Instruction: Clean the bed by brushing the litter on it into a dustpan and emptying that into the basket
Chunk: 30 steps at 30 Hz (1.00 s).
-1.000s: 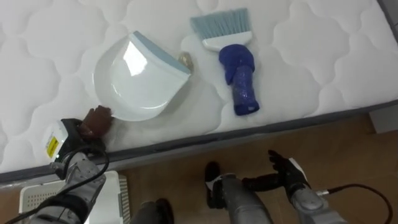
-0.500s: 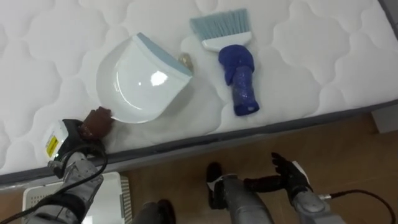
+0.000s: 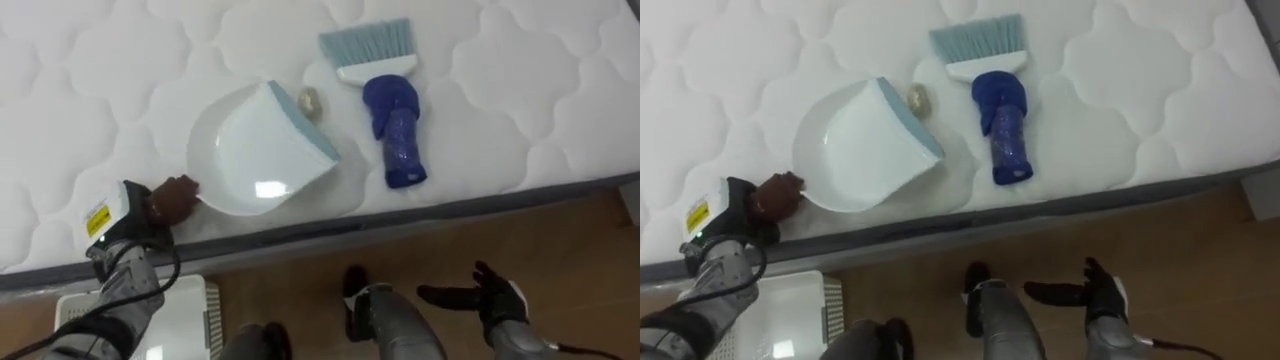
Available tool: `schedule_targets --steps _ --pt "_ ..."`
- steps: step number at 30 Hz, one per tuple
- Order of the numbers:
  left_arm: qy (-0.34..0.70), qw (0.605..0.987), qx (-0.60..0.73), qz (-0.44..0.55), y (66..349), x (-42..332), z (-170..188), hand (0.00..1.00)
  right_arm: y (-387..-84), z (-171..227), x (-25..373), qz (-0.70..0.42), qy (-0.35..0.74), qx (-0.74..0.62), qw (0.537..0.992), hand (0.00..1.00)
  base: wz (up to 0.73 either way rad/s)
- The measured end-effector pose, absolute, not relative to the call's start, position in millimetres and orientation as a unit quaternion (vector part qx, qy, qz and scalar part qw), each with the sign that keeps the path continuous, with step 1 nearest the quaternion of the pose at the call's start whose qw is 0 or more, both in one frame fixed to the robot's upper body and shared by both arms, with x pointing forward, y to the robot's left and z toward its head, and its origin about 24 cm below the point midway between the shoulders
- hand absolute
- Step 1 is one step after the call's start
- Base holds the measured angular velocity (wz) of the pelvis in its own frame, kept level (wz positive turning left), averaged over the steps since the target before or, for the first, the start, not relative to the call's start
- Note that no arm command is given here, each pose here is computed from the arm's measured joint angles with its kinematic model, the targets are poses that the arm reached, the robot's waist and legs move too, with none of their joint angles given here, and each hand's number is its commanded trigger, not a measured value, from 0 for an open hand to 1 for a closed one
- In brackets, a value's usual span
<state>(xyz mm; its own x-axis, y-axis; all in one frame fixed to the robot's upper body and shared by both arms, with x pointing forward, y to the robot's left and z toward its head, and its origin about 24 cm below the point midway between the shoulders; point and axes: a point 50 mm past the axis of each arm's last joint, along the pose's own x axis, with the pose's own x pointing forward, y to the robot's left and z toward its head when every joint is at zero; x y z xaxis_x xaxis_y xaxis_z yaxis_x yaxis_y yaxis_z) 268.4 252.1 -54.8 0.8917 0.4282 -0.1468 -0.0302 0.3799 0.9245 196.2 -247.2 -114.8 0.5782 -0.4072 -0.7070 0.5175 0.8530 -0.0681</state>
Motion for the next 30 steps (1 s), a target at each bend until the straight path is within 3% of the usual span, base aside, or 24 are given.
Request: schedule_targets --steps 5,9,19,30 --pt "0.168 0.787 0.575 0.146 254 256 -61 1.0 -267 -93 215 -0.353 0.322 0.097 0.873 0.0 -0.05" --pt "0.163 0.777 0.588 0.156 257 246 -65 1.0 -271 -58 244 -0.374 0.238 0.028 0.896 0.0 -0.12" --pt "0.182 0.765 0.601 0.141 259 232 -75 1.0 -250 10 284 -0.364 0.04 -0.127 0.922 0.0 -0.06" --pt "0.173 0.775 0.594 0.125 255 241 -72 1.0 -218 35 302 -0.313 -0.035 -0.157 0.936 0.0 0.0"
